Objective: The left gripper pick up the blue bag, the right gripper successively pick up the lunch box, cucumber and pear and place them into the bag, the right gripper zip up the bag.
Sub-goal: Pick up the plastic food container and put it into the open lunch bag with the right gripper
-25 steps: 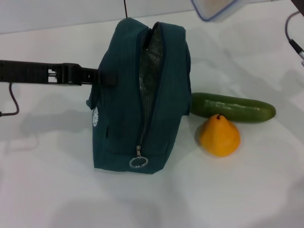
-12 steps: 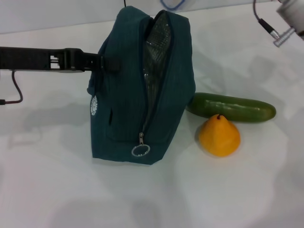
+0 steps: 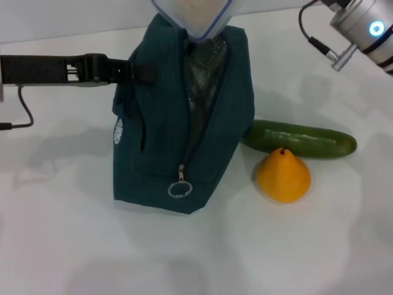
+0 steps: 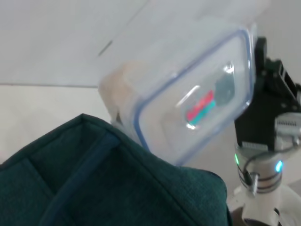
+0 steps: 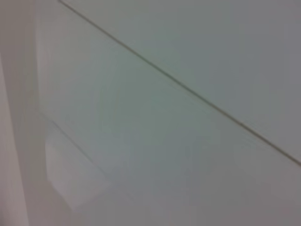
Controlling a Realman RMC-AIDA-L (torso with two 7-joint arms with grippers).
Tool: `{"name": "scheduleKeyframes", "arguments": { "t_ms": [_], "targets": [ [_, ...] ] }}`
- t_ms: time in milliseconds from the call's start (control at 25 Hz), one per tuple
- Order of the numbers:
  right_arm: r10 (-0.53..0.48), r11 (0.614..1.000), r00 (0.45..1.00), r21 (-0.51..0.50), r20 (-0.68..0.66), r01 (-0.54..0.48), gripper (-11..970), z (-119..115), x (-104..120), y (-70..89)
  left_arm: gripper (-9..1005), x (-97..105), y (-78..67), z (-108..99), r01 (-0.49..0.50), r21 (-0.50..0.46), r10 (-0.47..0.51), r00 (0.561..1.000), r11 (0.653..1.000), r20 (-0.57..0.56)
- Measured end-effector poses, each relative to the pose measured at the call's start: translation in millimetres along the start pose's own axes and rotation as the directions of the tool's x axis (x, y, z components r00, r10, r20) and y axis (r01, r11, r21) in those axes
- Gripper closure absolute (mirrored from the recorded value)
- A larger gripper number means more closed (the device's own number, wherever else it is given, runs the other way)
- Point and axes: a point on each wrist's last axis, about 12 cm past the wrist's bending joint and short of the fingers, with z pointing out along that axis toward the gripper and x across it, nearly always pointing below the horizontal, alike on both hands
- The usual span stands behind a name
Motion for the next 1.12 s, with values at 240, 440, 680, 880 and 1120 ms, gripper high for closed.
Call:
{"name": "scheduleKeyframes", "arguments": {
  "t_ms": [240,440,680,880,1120],
  "targets": [
    [0.018,1.000,0.999,0.005,-0.037,-0.018,858,-9.3,10.0,0.3,896,0.6,6.3,-8.6,0.015,-0.032,-0.013,0.998,0.999,0.056],
    [0.024,1.000,0.999,0.002,-0.037,-0.024,850,-21.7,12.5,2.0,898,2.8,14.4,-16.6,0.044,-0.047,-0.039,0.994,0.998,0.102],
    [0.036,0.999,0.997,0.006,-0.075,-0.035,841,-25.1,19.8,2.0,898,4.9,16.4,-19.2,0.057,-0.035,-0.053,0.991,0.998,0.125],
    [0.040,0.999,0.993,0.003,-0.109,-0.040,833,-25.5,25.4,2.9,898,7.5,17.7,-18.9,0.075,-0.037,-0.070,0.989,0.996,0.128],
    [0.044,0.999,0.988,0.010,-0.147,-0.043,823,-21.9,30.3,2.0,898,9.9,17.7,-15.3,0.091,-0.019,-0.088,0.988,0.996,0.124]
  ]
}}
